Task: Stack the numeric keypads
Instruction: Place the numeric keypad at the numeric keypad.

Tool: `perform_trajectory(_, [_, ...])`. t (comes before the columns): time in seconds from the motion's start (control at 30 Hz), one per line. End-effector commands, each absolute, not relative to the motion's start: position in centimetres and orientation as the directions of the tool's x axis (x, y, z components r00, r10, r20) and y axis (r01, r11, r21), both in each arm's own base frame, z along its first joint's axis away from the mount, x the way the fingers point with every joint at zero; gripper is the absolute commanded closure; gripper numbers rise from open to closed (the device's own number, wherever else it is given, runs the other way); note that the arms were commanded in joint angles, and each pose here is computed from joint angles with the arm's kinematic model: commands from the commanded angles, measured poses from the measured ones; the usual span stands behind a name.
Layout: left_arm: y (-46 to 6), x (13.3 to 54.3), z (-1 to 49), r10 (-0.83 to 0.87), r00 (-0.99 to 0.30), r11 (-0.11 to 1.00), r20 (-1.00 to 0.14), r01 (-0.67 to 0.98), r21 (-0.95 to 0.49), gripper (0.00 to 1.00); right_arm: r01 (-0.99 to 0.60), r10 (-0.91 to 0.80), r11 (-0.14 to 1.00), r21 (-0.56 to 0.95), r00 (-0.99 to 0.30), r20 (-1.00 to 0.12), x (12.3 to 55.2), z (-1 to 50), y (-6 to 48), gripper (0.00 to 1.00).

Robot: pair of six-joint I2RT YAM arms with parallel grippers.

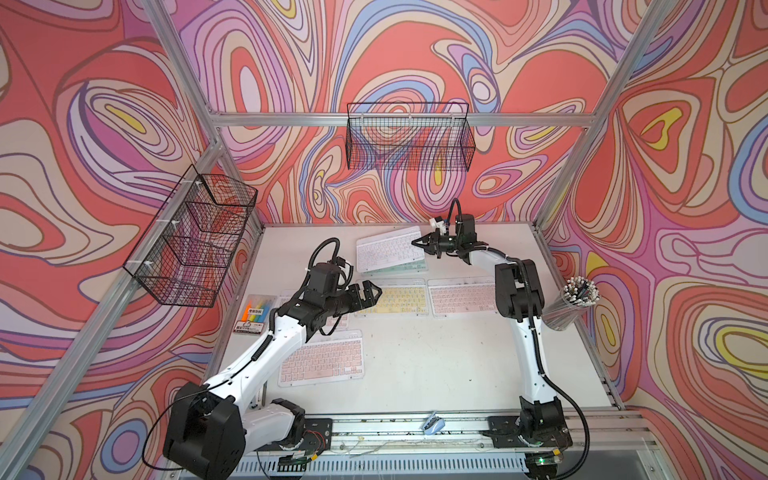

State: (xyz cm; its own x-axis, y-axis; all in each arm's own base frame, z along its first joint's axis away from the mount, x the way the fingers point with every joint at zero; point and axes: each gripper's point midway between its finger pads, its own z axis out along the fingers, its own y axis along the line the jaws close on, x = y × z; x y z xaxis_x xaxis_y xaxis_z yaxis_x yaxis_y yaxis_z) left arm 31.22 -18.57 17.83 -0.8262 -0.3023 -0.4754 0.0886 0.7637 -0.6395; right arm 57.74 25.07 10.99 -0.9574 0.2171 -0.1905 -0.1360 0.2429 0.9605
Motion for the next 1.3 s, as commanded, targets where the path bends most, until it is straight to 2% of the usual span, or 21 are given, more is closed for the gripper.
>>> perform_trajectory(0.0, [-18.1, 30.8, 16.7, -0.292, -0.837, 0.777, -0.462, 0.074, -0.625, 0.00, -0.182, 0.200, 0.214, 0.960, -0.954, -0.225, 58.2, 12.0, 24.7, 1.00])
perform_trajectory(0.67, [-18.0, 30.5, 15.0, -0.284, -0.855, 0.788, -0.435, 0.051, -0.614, 0.00, -0.106, 0.209, 0.260, 0.960, -0.964, -0.164, 58.6, 7.8, 23.6, 1.00])
perform_trajectory(0.77, [-17.9, 30.5, 15.0, -0.284, -0.853, 0.790, -0.438, 0.051, -0.610, 0.00, -0.104, 0.220, 0.295, 0.950, -0.960, -0.173, 58.8, 7.4, 23.3, 0.92])
perform_trajectory(1.03, [-17.8, 30.6, 14.5, -0.284, -0.857, 0.796, -0.431, 0.040, -0.604, 0.00, -0.081, 0.252, 0.331, 0.940, -0.953, -0.171, 59.4, 6.6, 22.2, 0.89])
perform_trajectory(1.13, [-17.9, 30.6, 14.2, -0.283, -0.860, 0.796, -0.424, 0.036, -0.604, 0.00, -0.078, 0.250, 0.344, 0.936, -0.953, -0.171, 59.4, 6.2, 22.0, 0.79])
perform_trajectory(1.27, [-18.0, 30.7, 14.0, -0.284, -0.862, 0.794, -0.420, 0.035, -0.607, 0.00, -0.074, 0.258, 0.366, 0.928, -0.950, -0.178, 59.8, 6.2, 21.8, 0.76])
